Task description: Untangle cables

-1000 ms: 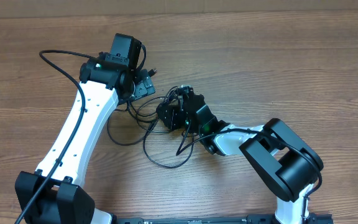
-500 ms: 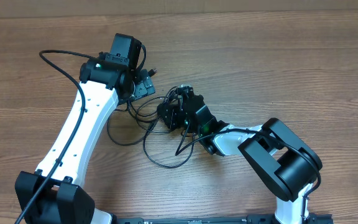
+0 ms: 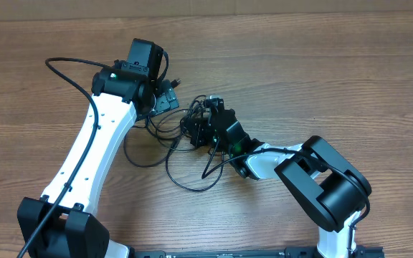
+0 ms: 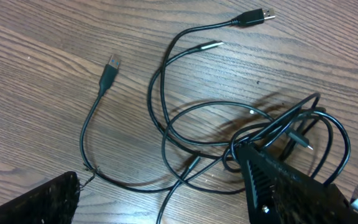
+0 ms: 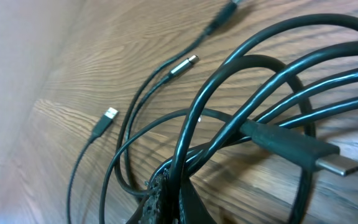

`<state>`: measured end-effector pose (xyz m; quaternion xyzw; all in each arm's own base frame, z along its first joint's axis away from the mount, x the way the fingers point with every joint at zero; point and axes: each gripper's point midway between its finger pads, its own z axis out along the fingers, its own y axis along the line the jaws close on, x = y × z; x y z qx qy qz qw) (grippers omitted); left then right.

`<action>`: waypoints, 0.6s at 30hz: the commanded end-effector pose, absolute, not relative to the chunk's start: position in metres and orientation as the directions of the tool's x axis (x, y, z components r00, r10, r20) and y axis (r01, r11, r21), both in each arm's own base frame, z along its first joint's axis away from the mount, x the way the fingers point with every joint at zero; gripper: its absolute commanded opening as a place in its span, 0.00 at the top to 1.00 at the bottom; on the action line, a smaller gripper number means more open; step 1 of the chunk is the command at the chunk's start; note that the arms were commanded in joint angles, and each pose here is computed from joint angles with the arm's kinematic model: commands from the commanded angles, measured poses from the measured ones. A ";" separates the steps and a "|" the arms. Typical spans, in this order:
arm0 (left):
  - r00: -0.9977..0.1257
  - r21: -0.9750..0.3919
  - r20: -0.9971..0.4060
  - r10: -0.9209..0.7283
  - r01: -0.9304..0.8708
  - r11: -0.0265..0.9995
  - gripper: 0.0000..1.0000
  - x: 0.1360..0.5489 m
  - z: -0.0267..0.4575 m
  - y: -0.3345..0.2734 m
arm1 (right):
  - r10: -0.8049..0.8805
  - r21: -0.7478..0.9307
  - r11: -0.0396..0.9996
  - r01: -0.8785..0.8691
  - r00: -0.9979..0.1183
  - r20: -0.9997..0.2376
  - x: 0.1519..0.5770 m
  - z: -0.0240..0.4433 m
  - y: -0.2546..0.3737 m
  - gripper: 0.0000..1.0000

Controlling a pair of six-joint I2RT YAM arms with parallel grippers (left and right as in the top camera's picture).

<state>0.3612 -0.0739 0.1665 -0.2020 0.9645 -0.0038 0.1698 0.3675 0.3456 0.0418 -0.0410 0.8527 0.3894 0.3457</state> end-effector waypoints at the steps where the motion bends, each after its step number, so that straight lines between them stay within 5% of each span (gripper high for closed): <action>1: -0.849 -0.069 -0.333 -0.411 -0.412 0.908 0.00 0.363 0.166 -0.071 | 0.183 0.665 0.636 -0.391 -0.761 -0.622 0.366 0.058 0.358 0.96; 11: -0.849 -0.069 -0.333 -0.411 -0.412 0.908 0.01 0.363 0.166 -0.071 | 0.213 0.680 0.607 -0.412 -0.739 -0.639 0.370 0.132 0.333 0.96; 18: -0.849 -0.069 -0.333 -0.411 -0.412 0.908 0.00 0.363 0.166 -0.071 | 0.275 0.699 0.501 -0.510 -0.672 -0.687 0.370 0.225 0.295 0.96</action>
